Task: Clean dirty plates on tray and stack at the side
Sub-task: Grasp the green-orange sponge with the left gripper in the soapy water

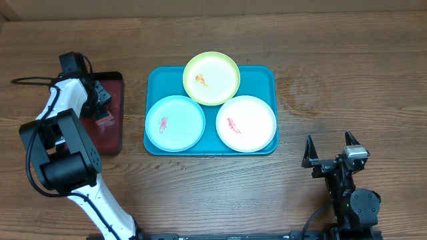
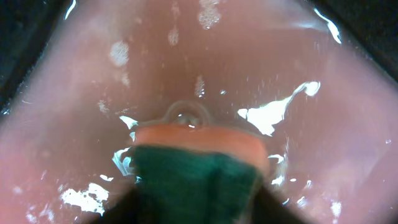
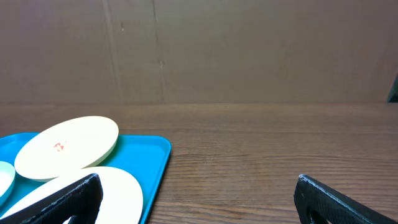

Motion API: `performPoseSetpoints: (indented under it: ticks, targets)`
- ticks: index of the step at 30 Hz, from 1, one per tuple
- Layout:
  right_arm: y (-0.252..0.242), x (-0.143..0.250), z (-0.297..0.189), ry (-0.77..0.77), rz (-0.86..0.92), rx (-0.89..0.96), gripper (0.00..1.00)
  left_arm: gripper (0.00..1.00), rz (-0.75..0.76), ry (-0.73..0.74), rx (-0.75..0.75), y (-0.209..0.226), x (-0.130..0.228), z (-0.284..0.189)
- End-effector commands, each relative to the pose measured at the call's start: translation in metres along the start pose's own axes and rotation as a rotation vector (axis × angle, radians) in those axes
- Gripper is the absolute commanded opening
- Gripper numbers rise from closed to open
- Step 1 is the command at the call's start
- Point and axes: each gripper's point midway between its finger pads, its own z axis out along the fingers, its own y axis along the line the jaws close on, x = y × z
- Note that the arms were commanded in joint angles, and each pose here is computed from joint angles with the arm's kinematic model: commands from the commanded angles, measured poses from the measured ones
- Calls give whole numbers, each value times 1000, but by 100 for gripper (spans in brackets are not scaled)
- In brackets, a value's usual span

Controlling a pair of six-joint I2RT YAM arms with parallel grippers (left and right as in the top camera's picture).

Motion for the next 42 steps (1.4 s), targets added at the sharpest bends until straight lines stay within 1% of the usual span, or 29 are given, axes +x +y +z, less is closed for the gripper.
performPoseSetpoints:
  ticks: [1,3,4,5,6,7,13,14,15,16,17,18,19,20,21,24,25,26,27,28,30,33,37,38,40,42]
  targets:
    - [2,2,0,-5,-1,-8,100,4,1,18,-57,13,8,13]
    - [2,2,0,-5,-1,-7,100,6,2,20,-57,13,8,13]
    - [2,1,0,-5,-1,-8,100,19,2,25,-58,13,9,13]
    - [2,1,0,-5,-1,-7,100,47,3,31,-60,14,11,12]
    - [2,2,0,-5,-1,-8,100,79,5,44,-59,14,14,12]
    - [2,2,0,-5,-1,-8,100,100,6,60,-60,14,18,12]
    - [2,2,0,-5,-1,-7,100,99,16,145,-57,15,38,10]
    - [2,1,0,-5,-1,-7,100,88,17,168,-48,14,43,9]
    - [2,2,0,-5,-1,-7,100,73,17,188,-37,13,47,8]
    - [2,2,0,-5,-1,-8,100,64,16,208,-25,11,51,8]
    - [2,2,0,-5,-1,-7,100,49,15,235,-7,9,57,6]
    - [2,2,0,-5,-1,-8,100,37,13,252,7,7,61,5]
    - [2,2,0,-5,-1,-7,100,27,12,266,20,5,64,5]
    - [2,2,0,-5,-1,-8,100,14,11,282,29,4,67,4]
    - [2,2,0,-5,-1,-7,100,4,10,292,35,3,69,3]
    - [2,1,0,-5,-1,-7,100,4,10,293,37,3,69,3]
    - [2,2,0,-5,-1,-7,100,12,10,284,36,3,67,4]
    - [2,2,0,-5,-1,-7,100,35,10,270,38,2,64,4]
    - [2,2,0,-5,-1,-7,100,82,9,254,45,0,60,5]
    - [2,2,0,-5,-1,-8,100,100,7,229,53,-2,54,7]
    - [2,1,0,-5,-1,-7,100,100,6,176,47,-2,42,9]
    - [2,2,0,-5,-1,-7,100,100,5,88,0,4,23,12]
    - [2,2,0,-5,-1,-7,100,100,12,18,-50,11,8,13]
    - [2,2,0,-5,-1,-7,100,97,22,8,-53,11,5,13]
    - [2,2,0,-5,-1,-7,100,66,45,1,-49,10,3,13]
    - [2,2,0,-5,-1,-8,100,22,61,3,-49,10,4,13]
